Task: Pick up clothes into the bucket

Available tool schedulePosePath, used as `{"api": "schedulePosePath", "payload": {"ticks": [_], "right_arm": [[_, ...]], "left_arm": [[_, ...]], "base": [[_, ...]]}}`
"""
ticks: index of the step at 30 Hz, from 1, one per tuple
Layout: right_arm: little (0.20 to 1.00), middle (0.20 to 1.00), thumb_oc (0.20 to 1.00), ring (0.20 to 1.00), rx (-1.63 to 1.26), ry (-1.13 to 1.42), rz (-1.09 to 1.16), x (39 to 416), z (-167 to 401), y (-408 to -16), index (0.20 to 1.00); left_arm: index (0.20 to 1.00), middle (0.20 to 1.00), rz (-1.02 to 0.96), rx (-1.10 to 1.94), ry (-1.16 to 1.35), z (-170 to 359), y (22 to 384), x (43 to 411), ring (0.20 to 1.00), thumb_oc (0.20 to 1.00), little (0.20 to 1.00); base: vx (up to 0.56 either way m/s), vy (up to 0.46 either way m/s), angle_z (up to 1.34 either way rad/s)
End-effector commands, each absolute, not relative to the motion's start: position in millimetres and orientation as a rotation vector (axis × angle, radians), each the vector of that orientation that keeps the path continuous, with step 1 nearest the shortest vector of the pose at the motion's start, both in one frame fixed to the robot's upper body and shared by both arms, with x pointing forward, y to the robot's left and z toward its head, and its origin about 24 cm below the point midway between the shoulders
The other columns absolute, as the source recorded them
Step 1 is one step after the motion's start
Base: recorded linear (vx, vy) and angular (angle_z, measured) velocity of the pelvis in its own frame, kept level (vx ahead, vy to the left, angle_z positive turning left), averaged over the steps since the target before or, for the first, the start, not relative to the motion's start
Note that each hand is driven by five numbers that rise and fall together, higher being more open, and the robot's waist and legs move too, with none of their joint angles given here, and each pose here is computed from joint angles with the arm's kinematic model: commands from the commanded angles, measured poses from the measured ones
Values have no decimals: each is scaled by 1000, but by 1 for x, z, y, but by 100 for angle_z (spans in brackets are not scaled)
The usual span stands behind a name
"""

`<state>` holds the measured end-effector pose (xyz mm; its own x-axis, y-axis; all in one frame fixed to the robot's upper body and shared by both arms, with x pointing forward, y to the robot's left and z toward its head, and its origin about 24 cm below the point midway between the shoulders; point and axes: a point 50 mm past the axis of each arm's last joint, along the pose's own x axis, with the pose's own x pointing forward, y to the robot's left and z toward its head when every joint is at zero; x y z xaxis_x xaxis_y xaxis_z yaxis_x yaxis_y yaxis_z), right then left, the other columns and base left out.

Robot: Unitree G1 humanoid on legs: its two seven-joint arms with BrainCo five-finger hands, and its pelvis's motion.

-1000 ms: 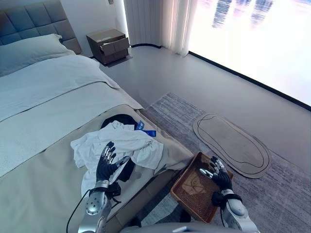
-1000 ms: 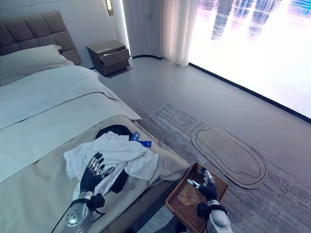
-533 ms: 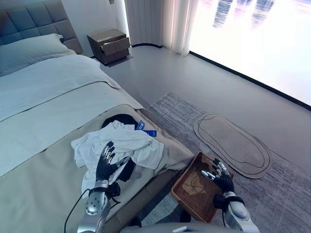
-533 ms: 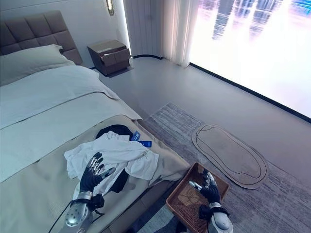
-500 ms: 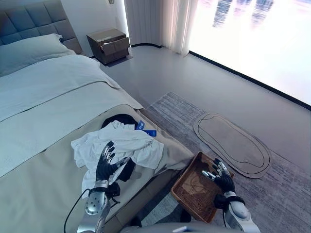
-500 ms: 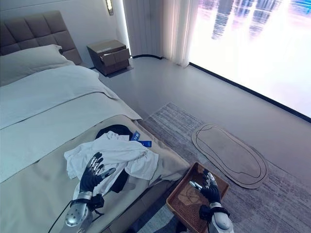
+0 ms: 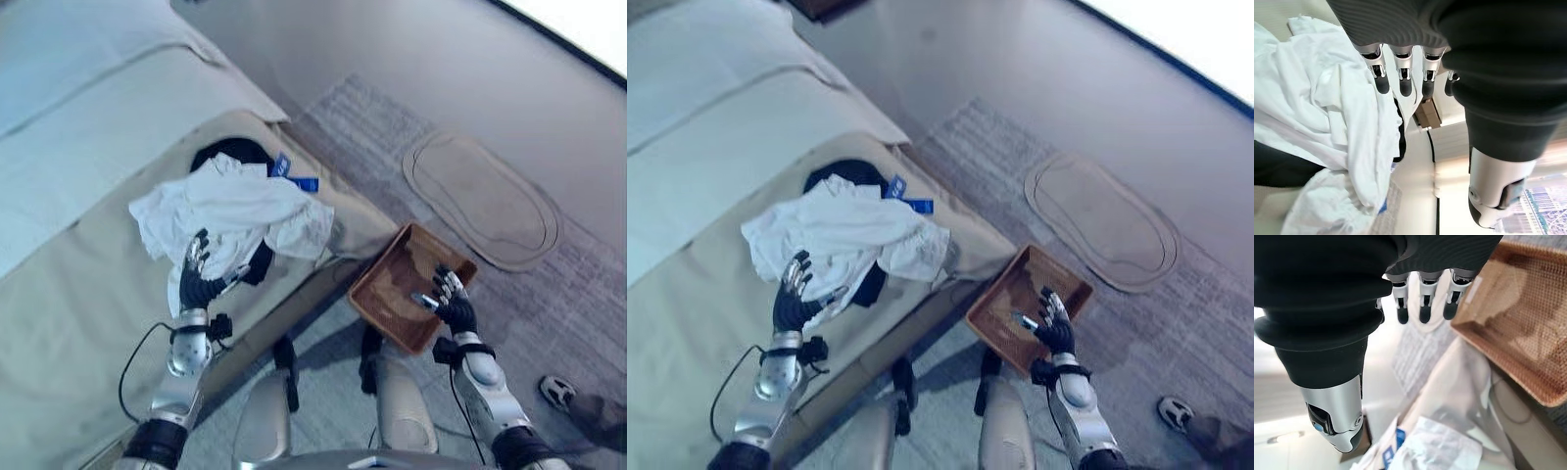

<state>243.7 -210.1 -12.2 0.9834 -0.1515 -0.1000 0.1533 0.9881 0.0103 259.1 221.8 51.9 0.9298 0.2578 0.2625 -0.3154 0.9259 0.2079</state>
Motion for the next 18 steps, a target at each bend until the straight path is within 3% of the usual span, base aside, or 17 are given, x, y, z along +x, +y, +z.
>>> {"api": "schedulePosePath", "payload": {"ticks": [1, 9, 18], "right_arm": [[1000, 1000, 1000, 1000, 36, -85, -148, 254, 21, -207, 1000], [1000, 1000, 1000, 1000, 32, -149, -145, 264, 35, -204, 1000], [1000, 1000, 1000, 1000, 17, -129, -126, 261, 30, -201, 1000]], "left_arm": [[1000, 1000, 423, 339, -421, 86, 235, 263, 1000, 1000, 1000], [1000, 1000, 607, 427, -571, 135, 250, 295, 1000, 1000, 1000], [1000, 1000, 770, 536, -648, 172, 274, 306, 1000, 1000, 1000]], "base": [[-36, 23, 2], [-59, 58, -8], [5, 59, -4]]}}
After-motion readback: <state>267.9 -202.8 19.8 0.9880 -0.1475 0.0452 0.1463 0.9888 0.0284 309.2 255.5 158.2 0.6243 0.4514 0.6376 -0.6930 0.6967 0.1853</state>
